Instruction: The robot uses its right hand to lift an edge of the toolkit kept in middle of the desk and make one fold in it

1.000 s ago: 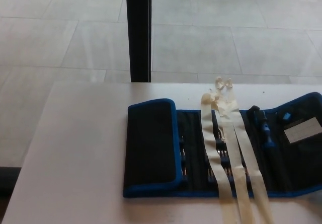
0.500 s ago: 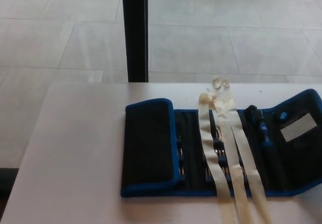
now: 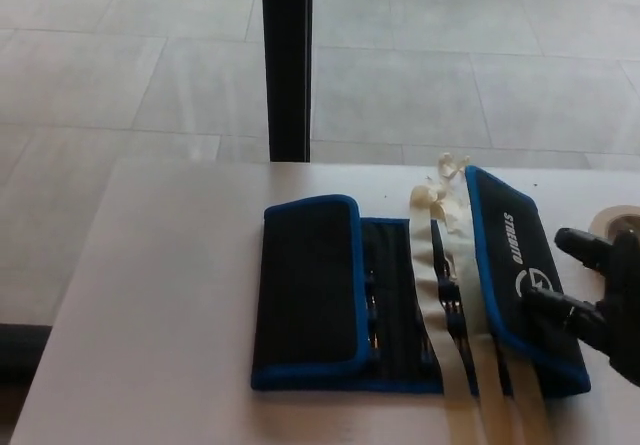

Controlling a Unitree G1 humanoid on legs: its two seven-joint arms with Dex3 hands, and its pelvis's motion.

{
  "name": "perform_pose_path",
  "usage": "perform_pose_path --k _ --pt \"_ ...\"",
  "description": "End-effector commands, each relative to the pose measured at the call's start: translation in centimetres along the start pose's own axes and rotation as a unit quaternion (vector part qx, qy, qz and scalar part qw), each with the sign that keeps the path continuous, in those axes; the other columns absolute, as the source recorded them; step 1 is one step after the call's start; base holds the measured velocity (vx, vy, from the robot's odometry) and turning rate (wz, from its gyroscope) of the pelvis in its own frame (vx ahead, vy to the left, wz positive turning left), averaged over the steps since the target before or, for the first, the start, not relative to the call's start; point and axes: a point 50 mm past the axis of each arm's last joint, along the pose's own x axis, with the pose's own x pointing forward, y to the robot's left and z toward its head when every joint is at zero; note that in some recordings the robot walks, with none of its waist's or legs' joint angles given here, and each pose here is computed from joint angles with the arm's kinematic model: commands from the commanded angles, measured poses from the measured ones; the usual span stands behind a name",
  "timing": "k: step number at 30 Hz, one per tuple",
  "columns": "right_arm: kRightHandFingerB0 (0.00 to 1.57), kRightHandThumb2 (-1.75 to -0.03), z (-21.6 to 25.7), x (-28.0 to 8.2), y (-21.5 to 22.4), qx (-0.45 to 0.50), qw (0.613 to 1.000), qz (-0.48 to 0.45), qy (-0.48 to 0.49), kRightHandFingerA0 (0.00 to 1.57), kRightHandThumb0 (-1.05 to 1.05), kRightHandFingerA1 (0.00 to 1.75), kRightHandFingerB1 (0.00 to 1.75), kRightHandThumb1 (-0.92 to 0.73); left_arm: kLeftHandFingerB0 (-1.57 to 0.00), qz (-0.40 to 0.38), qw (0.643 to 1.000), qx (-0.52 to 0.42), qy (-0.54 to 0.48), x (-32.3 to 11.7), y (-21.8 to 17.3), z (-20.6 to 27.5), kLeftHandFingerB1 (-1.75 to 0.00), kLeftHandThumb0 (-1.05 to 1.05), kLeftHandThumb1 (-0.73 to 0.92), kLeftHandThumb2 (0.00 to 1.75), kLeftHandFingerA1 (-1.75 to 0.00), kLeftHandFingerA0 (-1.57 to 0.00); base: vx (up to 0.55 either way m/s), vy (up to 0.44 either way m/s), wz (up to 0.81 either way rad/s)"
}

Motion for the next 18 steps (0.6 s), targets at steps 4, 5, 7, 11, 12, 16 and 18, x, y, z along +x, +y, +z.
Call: perform_pose_path --k 4,5,7,11,12,16,18 --pt "0.37 -0.95 -1.2 -0.4 0.9 -0.091 0.996 0.024 0.0 0.51 -0.59 0.59 0.53 -0.62 -0.44 0.006 1.0 0.013 -0.006 0.0 1.0 0.5 -0.57 -0.72 0.87 0.65 -0.69 -0.53 0.0 0.0 0.0" --pt "0.38 -0.95 -1.6 -0.4 0.8 -0.118 0.993 0.019 0.001 0.53 -0.59 0.6 0.53 -0.62 -0.41 0.006 0.999 0.03 -0.007 0.0 1.1 0.7 -0.54 -0.72 0.88 0.66 -0.68 -0.52 0.0 0.0 0.0" --pt "0.43 -0.64 -1.9 -0.3 0.6 -0.139 0.99 0.012 0.002 0.61 -0.57 0.48 0.41 -0.78 -0.41 0.006 0.999 0.032 -0.007 0.0 1.1 0.7 -0.53 -0.72 0.88 0.65 -0.68 -0.52 0.0 0.0 0.0" --pt "0.39 -0.97 -2.5 0.1 0.2 -0.231 0.973 -0.012 0.015 0.58 -0.62 0.63 0.55 -0.61 -0.36 0.007 0.999 0.038 -0.008 0.0 1.1 1.0 -0.49 -0.71 0.86 0.66 -0.68 -0.51 0.0 0.0 0.0" --pt "0.4 -0.97 -2.7 0.3 0.1 -0.244 0.969 -0.018 0.023 0.58 -0.61 0.63 0.55 -0.62 -0.36 0.007 0.999 0.039 -0.009 0.0 1.1 1.2 -0.49 -0.71 0.86 0.66 -0.68 -0.52 0.0 0.0 0.0" --pt "0.38 -0.97 -4.0 0.8 -0.1 -0.272 0.961 -0.031 0.051 0.56 -0.64 0.63 0.55 -0.61 -0.37 0.008 0.999 0.041 -0.013 0.0 1.2 1.5 -0.5 -0.72 0.87 0.65 -0.69 -0.52 0.0 0.0 0.0" --pt "0.37 -0.98 -4.6 1.1 -0.3 -0.276 0.958 -0.037 0.071 0.57 -0.64 0.63 0.54 -0.61 -0.36 0.007 0.999 0.046 -0.011 0.0 1.2 1.5 -0.48 -0.71 0.87 0.65 -0.66 -0.53 0.0 0.0 0.0"
